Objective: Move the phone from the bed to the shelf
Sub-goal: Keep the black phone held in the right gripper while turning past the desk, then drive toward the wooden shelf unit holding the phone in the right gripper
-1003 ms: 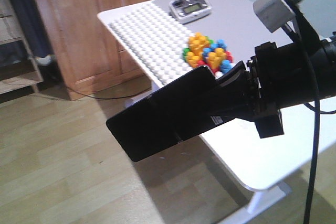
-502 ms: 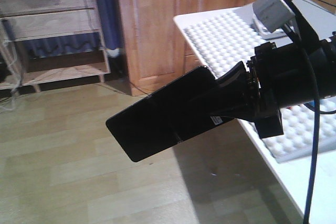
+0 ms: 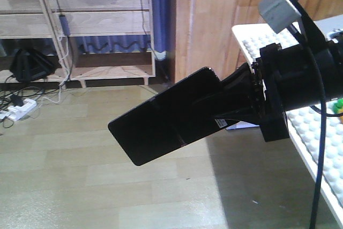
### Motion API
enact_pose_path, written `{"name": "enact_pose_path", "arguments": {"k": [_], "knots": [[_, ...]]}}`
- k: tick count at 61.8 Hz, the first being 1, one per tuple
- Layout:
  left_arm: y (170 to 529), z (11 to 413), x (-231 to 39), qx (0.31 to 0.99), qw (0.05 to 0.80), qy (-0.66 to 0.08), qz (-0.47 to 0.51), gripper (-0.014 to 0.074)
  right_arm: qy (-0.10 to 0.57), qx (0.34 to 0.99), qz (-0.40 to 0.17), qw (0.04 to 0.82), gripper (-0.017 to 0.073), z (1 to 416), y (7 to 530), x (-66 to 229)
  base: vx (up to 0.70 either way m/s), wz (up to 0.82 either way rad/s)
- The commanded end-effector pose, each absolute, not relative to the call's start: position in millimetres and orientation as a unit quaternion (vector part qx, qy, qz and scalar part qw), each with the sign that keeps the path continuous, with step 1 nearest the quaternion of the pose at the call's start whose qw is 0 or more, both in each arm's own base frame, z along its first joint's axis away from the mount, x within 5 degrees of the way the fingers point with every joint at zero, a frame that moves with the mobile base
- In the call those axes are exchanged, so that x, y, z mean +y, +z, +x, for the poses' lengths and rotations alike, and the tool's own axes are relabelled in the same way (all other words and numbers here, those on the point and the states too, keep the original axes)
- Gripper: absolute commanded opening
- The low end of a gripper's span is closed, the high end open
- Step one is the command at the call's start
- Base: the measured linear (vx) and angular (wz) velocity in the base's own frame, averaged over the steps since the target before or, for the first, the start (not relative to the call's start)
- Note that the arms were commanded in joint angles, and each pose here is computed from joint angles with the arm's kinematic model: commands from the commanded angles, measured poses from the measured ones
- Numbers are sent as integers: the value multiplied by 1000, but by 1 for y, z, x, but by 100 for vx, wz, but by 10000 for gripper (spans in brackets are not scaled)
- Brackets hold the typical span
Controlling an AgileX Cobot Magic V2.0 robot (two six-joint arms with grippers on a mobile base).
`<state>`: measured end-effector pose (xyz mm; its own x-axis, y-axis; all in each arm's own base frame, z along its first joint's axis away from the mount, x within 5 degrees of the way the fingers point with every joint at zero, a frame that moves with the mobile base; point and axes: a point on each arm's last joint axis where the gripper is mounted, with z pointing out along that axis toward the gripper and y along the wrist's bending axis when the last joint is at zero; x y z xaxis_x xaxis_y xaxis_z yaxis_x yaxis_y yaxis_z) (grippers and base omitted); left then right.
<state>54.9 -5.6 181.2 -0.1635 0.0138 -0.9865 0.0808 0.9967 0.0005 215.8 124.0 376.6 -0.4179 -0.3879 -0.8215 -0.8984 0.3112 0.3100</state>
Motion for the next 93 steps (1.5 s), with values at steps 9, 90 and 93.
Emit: {"name": "enact_pose_path", "arguments": {"k": [9, 90, 93], "knots": [[187, 56, -5, 738, 674, -29, 24, 1, 436, 710, -437, 338, -1, 203, 397, 125, 15, 30], [187, 56, -5, 738, 674, -29, 24, 1, 436, 710, -437, 338, -1, 203, 397, 125, 19, 28], [187, 56, -5, 738, 674, -29, 24, 1, 436, 710, -437, 338, -1, 203, 397, 125, 21, 29]]}}
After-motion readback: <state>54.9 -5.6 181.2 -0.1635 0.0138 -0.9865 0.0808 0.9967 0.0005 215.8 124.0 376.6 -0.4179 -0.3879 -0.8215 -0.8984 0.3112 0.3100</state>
